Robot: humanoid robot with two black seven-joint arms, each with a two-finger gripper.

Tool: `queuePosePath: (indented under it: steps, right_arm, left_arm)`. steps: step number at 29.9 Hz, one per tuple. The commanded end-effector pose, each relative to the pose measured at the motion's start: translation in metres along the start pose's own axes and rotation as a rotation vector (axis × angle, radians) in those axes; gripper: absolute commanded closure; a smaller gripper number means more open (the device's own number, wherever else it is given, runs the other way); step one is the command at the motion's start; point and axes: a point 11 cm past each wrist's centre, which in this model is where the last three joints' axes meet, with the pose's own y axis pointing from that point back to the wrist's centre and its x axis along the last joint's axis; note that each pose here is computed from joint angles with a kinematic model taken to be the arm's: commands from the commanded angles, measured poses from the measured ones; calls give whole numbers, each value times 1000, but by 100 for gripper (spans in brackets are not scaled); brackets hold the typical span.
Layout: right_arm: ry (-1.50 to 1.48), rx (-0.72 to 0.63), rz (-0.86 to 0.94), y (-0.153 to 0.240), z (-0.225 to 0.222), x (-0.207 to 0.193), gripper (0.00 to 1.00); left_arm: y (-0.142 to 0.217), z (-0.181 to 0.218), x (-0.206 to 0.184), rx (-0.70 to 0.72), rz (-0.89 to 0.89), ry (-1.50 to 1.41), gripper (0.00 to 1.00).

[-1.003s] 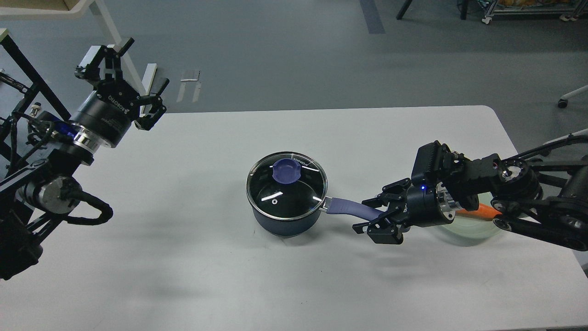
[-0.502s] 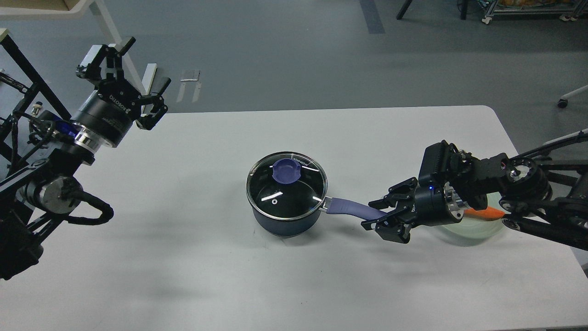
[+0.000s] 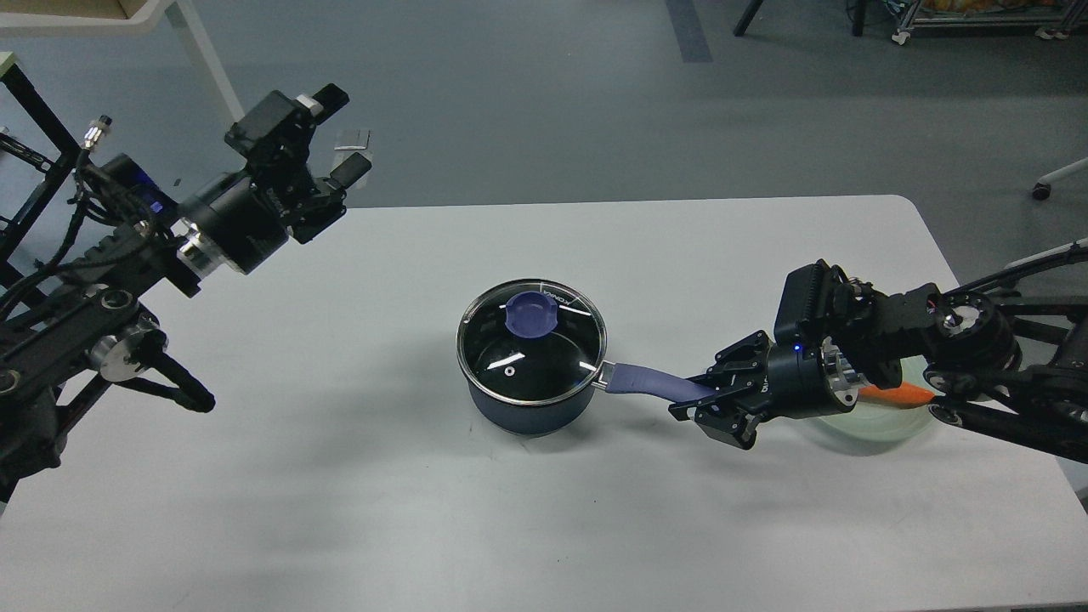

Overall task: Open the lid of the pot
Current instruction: 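Move the left gripper over the pot and grasp the blue lid knob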

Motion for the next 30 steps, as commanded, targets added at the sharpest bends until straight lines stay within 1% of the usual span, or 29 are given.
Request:
queuePosePath:
  steps: [1,4,7,10,12,16,19,24,30]
  right_arm:
    - [-2,-2,2,0,1,1,67]
    - [-2,0,3,-1,0,1,67]
    - [-2,2,2,-1,0,1,67]
    - [-3,2,3,-1,0,1,67]
    - [-3,2,3,-1,0,1,67]
    - [-5,2,3,-1,0,1,67]
    - [-5,2,3,-1,0,1,67]
    - [-5,2,3,-1,0,1,67]
    - [-6,2,4,-1,0,2,67]
  left_arm:
    - [-19,15,-29,16,-202,-339,1]
    - [-40,27,-55,-17,-316,-626,1]
    - [-59,26,-84,-62,-411,-906,1]
    - [-63,13,-106,-120,-490,-1122,1]
    - [-65,3,-114,-155,-528,-1217,1]
    - [-79,-10,-119,-157,-590,-1327,1]
    - [-82,-25,-115,-120,-621,-1381,1]
    - [-85,-34,-123,-110,-637,-1371,1]
    - [-80,-42,-129,-104,-667,-1361,1]
